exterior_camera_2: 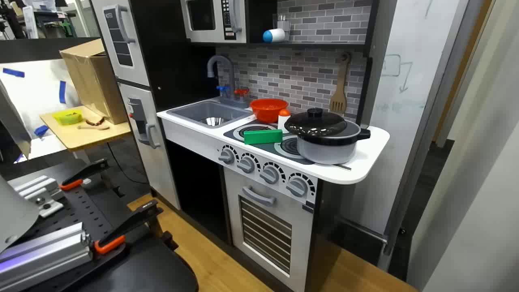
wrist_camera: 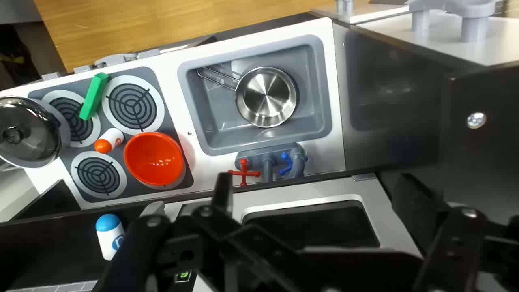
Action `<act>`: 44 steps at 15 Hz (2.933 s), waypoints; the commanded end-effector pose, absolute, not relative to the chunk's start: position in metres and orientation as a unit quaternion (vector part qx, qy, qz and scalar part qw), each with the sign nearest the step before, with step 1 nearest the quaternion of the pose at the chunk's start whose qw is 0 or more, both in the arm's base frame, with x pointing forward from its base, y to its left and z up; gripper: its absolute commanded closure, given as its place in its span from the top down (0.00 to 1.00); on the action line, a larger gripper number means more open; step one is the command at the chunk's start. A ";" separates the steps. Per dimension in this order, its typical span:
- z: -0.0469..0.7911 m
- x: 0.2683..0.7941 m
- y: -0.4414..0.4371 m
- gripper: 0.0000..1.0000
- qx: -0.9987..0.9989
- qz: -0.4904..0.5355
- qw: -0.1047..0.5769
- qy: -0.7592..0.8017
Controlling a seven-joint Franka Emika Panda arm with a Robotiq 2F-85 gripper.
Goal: Remove the black lid from the grey pot on the stove and place it inside the sink
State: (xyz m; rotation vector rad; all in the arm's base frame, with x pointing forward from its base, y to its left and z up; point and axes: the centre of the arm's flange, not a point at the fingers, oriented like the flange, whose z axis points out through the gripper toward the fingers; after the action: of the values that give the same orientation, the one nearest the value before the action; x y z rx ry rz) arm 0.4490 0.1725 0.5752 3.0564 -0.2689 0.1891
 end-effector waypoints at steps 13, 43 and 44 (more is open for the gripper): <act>0.514 0.456 0.105 1.00 0.985 -0.006 0.055 -0.164; 0.466 0.496 -0.075 1.00 0.920 -0.067 0.061 -0.382; 0.463 0.496 -0.092 1.00 0.912 -0.070 0.058 -0.400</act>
State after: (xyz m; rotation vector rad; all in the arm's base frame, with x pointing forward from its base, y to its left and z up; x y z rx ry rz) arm 0.4836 -0.0656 0.4621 2.8030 -1.1281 -0.1902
